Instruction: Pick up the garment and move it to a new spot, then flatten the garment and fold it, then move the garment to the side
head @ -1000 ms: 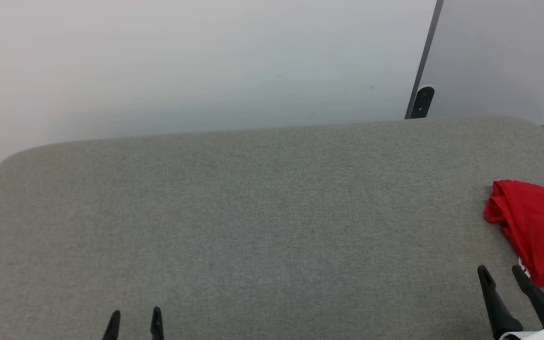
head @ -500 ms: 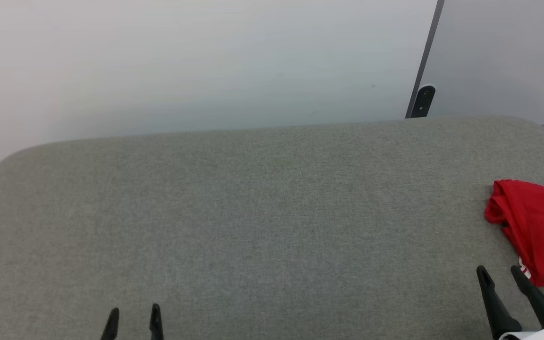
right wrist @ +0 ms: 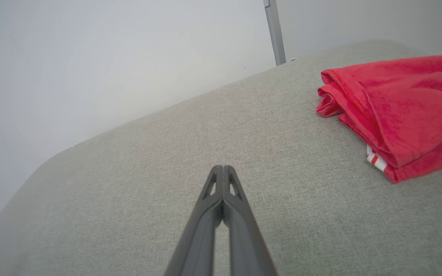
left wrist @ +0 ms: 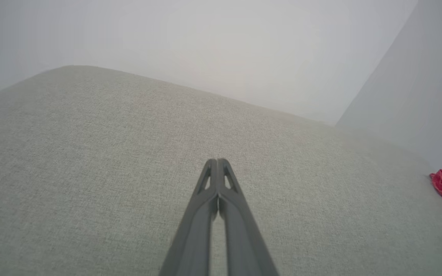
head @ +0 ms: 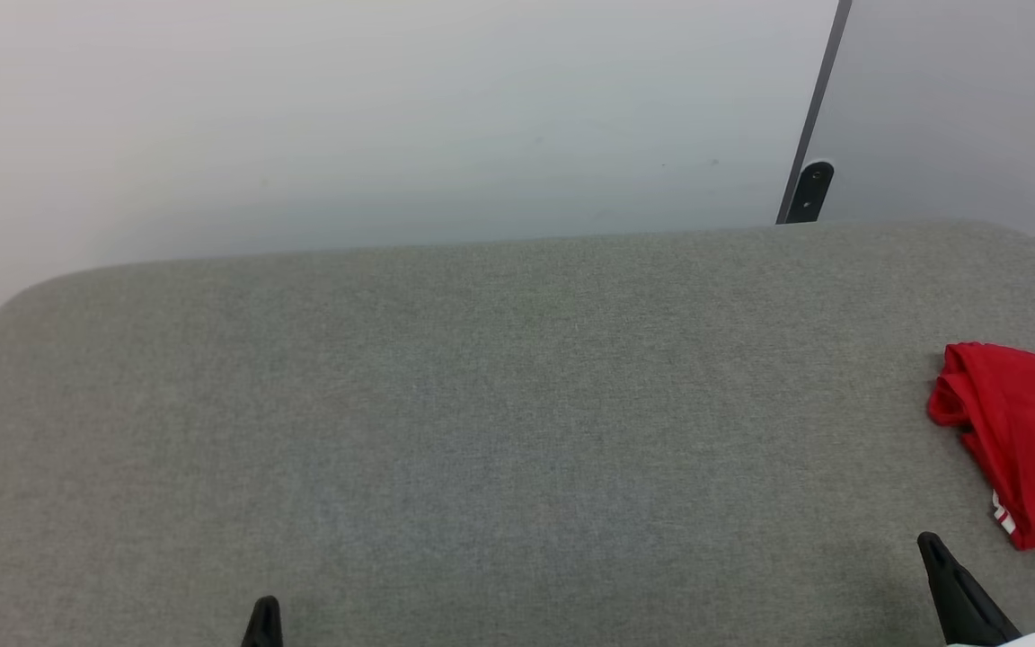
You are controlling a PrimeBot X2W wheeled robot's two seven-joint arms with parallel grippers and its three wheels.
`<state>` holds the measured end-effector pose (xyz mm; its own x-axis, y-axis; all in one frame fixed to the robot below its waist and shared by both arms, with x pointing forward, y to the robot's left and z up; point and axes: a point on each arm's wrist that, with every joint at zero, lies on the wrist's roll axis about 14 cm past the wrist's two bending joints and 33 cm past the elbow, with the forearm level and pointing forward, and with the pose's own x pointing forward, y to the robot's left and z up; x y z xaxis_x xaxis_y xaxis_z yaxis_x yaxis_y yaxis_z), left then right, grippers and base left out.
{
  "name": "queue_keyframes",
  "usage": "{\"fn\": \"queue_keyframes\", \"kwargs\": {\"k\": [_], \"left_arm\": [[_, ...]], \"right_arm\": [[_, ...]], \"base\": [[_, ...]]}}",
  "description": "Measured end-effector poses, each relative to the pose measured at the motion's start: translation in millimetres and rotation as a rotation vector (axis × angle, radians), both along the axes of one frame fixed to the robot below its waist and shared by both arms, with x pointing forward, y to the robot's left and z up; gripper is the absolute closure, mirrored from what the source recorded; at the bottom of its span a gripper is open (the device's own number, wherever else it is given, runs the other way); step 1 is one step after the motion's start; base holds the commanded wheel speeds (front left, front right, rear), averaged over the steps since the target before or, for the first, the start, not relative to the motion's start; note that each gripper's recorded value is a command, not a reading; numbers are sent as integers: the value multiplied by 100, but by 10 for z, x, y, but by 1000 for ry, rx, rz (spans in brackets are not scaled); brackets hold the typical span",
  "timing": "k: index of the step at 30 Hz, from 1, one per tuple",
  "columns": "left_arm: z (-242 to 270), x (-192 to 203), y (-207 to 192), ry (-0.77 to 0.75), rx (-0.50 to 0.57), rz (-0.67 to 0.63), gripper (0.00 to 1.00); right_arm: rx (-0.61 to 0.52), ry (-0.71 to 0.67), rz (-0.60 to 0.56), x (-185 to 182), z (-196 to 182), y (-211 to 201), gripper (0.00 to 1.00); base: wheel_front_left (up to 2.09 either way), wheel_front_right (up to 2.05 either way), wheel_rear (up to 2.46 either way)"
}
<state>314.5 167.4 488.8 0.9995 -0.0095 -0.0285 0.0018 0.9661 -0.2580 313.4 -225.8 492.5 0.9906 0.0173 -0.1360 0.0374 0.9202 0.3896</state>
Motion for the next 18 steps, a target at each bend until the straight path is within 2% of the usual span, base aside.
{"fn": "queue_keyframes", "kwargs": {"k": [18], "left_arm": [[-78,189,60,56,-307,25,100]], "right_arm": [[272,-32,-32,164,38,31,100]], "base": [[0,0,0]]}}
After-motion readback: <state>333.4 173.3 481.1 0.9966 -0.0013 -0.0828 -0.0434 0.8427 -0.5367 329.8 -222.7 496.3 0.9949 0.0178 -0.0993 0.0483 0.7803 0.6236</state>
